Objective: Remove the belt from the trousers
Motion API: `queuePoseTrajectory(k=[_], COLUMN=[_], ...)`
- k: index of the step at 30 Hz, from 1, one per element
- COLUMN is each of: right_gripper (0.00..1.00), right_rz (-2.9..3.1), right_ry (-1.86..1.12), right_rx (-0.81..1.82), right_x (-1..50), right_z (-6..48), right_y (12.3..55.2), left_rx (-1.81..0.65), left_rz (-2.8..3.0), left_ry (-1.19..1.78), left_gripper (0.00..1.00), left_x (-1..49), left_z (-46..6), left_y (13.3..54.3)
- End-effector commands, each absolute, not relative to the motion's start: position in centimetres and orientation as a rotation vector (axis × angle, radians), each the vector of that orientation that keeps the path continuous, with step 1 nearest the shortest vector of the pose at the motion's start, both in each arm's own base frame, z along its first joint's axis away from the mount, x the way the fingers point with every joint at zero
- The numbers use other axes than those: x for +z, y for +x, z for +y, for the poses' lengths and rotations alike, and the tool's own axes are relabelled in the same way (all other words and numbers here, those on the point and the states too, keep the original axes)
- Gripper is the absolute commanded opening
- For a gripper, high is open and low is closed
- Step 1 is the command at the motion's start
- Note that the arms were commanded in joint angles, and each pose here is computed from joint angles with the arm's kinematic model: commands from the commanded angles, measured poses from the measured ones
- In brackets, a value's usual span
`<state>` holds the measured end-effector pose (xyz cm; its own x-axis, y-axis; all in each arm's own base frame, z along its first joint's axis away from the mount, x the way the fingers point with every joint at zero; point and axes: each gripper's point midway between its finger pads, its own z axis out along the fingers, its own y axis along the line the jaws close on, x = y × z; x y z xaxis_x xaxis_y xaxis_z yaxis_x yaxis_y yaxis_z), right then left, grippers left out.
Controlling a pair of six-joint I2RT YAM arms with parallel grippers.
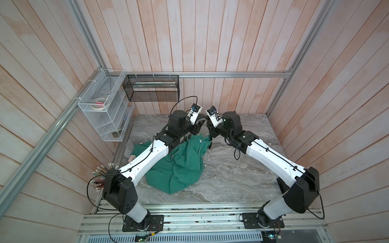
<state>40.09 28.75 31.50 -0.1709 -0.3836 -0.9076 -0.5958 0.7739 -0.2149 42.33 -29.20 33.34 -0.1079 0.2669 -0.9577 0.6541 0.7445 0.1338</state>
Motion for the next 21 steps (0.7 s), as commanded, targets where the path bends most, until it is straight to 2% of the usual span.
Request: queuePoseTrajectory(k=[1, 4, 5, 6, 8, 12, 17, 21], right_gripper=[0.00, 0.01, 0.10, 0.19, 0.33, 0.48, 0.56, 0.56], right_rz=[1.762, 1.771, 1.767, 1.762, 1.725, 1.656, 1.676, 1.708], right_ry=[-0.769, -0.771, -0.768, -0.760, -0.738, -0.651, -0.587, -0.602], right_rx=[0.304, 0.326, 0.347, 0.371, 0.430, 0.520, 0.598, 0.612], right_x=[32.9, 32.8, 33.1, 33.5, 35.5, 40.1, 41.0, 40.0], right_z=[29.4, 29.3, 29.4, 29.3, 29.4, 28.8, 27.6, 27.9], right_y=[39.4, 39.4, 39.3, 39.2, 38.7, 38.0, 38.1, 38.3], left_rx=[-0.356, -0.357, -0.363, -0.371, -0.387, -0.419, -0.439, -0.446], left_rz=[1.697, 1.699, 1.693, 1.693, 1.690, 1.706, 1.731, 1.742], left_ry=[0.759, 0.743, 0.736, 0.727, 0.704, 0.647, 0.605, 0.595], left_gripper=[0.41, 0.10, 0.03, 0.00, 0.00, 0.00, 0.00, 0.00], left_x=[33.6, 33.8, 34.1, 34.1, 34.5, 35.2, 35.4, 35.5], left_z=[-29.5, -29.3, -29.3, -29.3, -29.2, -28.9, -28.6, -28.5], left_y=[42.6, 42.5, 42.5, 42.4, 42.4, 42.7, 43.0, 43.1])
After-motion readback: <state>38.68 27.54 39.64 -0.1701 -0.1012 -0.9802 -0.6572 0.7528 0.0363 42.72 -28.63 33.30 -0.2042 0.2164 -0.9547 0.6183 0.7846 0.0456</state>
